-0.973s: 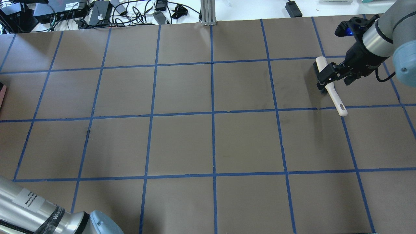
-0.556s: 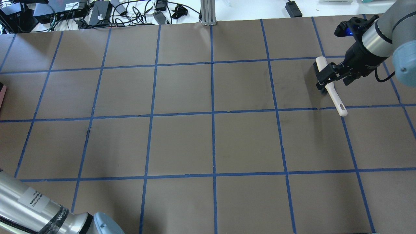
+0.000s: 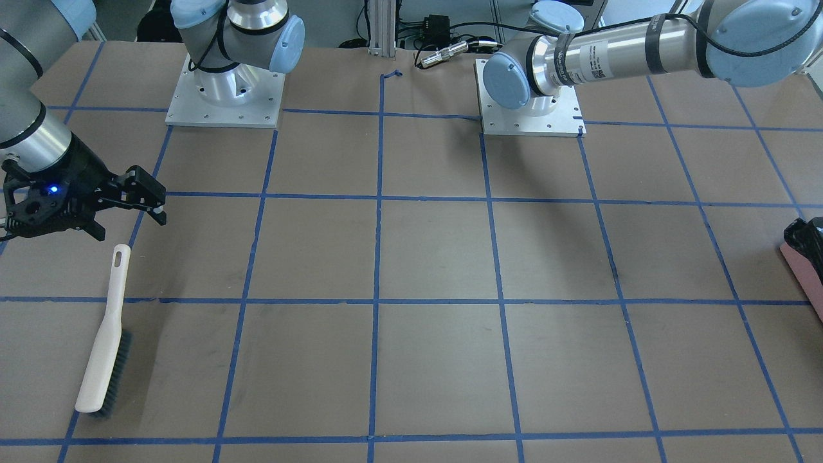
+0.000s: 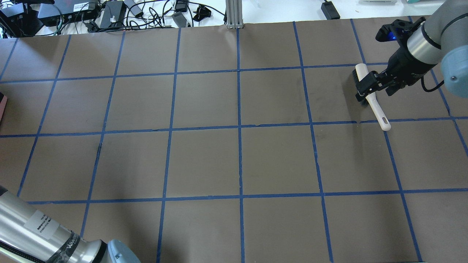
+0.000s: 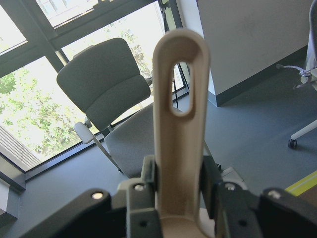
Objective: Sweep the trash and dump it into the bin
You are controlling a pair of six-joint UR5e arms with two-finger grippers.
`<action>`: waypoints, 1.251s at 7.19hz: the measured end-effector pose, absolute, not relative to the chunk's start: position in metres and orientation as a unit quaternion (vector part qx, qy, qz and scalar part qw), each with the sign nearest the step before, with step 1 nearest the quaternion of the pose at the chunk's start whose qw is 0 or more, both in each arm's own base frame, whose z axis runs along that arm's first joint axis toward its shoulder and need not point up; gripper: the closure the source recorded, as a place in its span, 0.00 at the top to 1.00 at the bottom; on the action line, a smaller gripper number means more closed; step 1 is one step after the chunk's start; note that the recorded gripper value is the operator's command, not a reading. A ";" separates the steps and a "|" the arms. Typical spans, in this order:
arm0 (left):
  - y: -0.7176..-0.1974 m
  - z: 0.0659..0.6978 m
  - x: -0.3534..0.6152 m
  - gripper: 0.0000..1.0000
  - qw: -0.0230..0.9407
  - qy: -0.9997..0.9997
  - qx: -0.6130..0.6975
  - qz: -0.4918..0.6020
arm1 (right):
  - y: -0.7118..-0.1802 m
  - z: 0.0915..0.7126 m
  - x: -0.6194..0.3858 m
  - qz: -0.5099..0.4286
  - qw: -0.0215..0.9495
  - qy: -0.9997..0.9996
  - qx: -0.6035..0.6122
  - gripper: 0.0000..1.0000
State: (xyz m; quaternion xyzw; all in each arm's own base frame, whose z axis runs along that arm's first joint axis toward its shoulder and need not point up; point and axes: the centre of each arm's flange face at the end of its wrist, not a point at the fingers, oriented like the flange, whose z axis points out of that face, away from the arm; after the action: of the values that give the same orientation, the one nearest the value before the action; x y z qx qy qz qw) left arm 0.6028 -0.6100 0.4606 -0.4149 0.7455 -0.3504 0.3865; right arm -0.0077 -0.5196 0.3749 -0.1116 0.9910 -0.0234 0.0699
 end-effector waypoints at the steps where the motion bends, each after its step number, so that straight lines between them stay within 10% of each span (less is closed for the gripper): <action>1: -0.610 0.459 0.602 0.00 0.387 0.744 -0.415 -0.352 | -0.520 0.374 -0.008 -0.023 0.070 0.991 -0.112 1.00; 9: -0.631 0.467 0.503 0.00 0.304 0.856 -0.386 -0.159 | -0.526 0.422 -0.014 -0.027 0.043 0.996 -0.070 1.00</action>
State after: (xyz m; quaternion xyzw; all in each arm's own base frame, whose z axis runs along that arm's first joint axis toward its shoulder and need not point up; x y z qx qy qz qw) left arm 0.5032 -0.6309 0.4667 -0.3865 0.8560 -0.1586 0.3045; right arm -0.0143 -0.5259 0.4218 -0.0696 0.9963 -0.0272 0.0432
